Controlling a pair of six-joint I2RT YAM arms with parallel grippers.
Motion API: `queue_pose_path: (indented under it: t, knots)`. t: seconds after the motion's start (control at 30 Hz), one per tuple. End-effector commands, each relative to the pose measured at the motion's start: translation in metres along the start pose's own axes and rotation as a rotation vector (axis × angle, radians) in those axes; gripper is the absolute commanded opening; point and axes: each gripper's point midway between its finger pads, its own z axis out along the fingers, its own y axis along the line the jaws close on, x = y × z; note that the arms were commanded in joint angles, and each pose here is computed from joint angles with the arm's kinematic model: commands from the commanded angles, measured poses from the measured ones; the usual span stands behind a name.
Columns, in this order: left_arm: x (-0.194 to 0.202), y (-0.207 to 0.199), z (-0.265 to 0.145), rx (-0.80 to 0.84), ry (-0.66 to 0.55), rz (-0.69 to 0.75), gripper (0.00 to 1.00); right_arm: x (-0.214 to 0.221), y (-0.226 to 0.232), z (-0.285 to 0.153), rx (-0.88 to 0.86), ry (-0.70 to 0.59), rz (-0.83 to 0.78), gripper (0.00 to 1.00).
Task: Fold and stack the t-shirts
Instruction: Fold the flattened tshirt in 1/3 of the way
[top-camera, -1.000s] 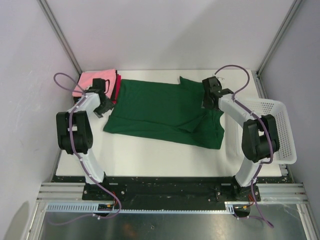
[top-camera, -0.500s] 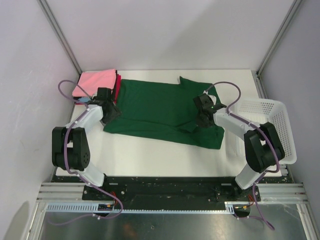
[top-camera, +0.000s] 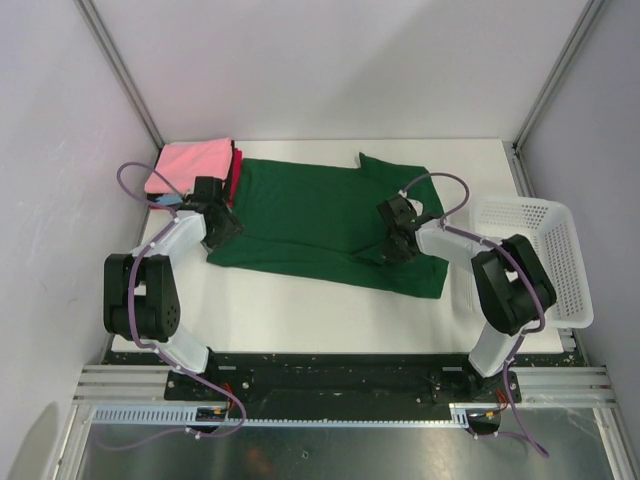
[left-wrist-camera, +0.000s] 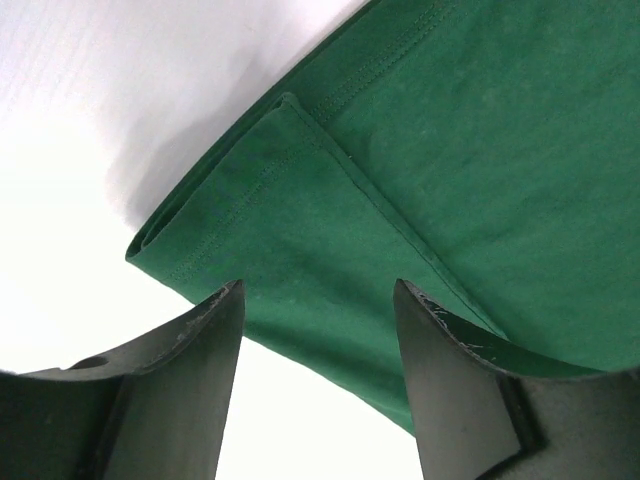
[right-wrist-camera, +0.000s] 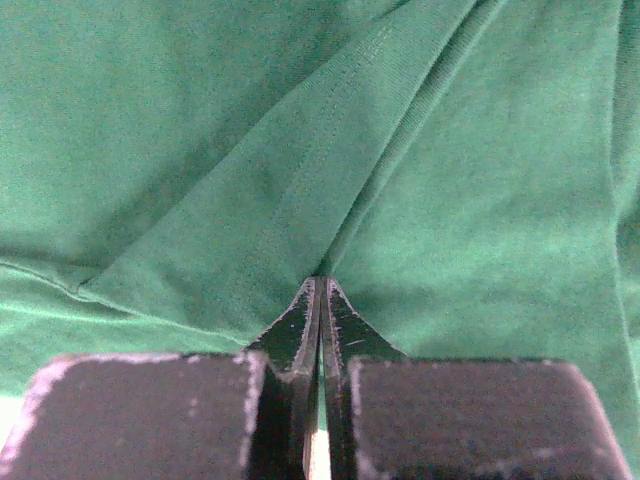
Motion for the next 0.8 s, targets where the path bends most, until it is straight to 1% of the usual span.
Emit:
queue_pose_path:
  t: [0.0, 0.17, 0.43, 0.5, 0.7, 0.77]
  knots:
    - [-0.007, -0.004, -0.006, 0.029, -0.033, 0.008, 0.65, -0.005, 0.013, 0.008, -0.052, -0.017, 0.031, 0.00]
    - [-0.007, -0.005, -0.006, 0.031, -0.030, 0.007, 0.65, -0.026, 0.028, 0.008, -0.100, -0.054, 0.037, 0.01]
    - [-0.006, -0.005, -0.006, 0.034, -0.028, 0.008, 0.64, -0.064, 0.055, 0.022, -0.129, -0.091, 0.016, 0.01]
    - [-0.006, -0.006, -0.006, 0.037, -0.028, 0.008, 0.64, -0.074, 0.060, 0.025, -0.132, -0.103, 0.013, 0.03]
    - [-0.004, -0.008, -0.008, 0.045, -0.026, 0.012, 0.64, -0.109, 0.069, 0.020, -0.109, -0.154, -0.017, 0.15]
    - [-0.004, -0.008, -0.008, 0.046, -0.025, 0.013, 0.64, -0.120, 0.071, 0.016, -0.101, -0.168, -0.026, 0.17]
